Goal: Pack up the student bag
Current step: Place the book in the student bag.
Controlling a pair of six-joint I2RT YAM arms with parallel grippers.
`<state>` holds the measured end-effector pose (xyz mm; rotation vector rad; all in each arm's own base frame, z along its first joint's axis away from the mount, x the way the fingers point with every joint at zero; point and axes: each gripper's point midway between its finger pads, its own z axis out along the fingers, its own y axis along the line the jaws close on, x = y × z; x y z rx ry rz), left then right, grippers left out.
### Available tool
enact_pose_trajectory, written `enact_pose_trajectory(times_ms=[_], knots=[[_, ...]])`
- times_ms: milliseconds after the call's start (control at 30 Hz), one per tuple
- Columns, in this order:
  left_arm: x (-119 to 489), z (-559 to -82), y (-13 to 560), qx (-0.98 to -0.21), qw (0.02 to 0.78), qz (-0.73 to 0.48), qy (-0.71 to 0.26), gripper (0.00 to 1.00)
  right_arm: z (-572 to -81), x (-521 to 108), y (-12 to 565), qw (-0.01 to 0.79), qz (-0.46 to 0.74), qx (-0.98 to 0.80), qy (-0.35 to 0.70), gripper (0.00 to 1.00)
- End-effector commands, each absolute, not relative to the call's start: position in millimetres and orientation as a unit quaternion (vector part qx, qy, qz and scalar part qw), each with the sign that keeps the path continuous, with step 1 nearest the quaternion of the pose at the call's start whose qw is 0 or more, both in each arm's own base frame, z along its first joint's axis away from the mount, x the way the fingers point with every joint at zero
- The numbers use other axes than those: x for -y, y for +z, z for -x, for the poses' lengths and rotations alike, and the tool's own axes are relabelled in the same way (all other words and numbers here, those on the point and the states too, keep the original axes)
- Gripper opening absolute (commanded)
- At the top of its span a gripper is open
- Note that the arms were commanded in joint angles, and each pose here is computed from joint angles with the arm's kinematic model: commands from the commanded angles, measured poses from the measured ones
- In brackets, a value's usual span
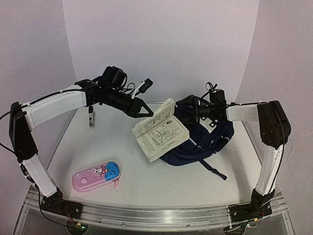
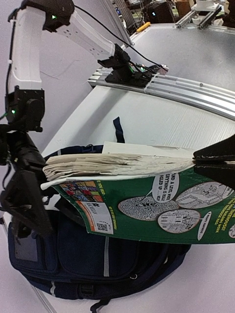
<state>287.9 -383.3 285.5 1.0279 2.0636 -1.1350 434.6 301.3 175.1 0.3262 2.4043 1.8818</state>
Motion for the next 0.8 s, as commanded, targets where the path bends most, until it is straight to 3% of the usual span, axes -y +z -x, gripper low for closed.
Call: enact_pose_trajectory(times_ms=[0,467,600,767], knots=[[404.8,-297.3,277.4,-0.740,0.328,-0.441,-0.387,0.00,-438.7,-305.1,211.3,0.044,-0.086,-0.750,0.654,0.98],[447.0,-274.1,178.2,-0.745,0.275,-0.526,-0.305,0.00,-417.0,-299.8,208.1,0.058,-0.046,-0.761,0.645,0.98],[447.2,-268.3,147.6,-0.749,0.264,-0.544,-0.272,0.00,-406.3,-282.6,187.8,0.102,-0.015,-0.832,0.545,0.98],[442.6,-270.1,124.8,-0.748,0.273,-0.552,-0.247,0.00,-384.6,-263.4,160.1,0.094,0.048,-0.891,0.442,0.97]])
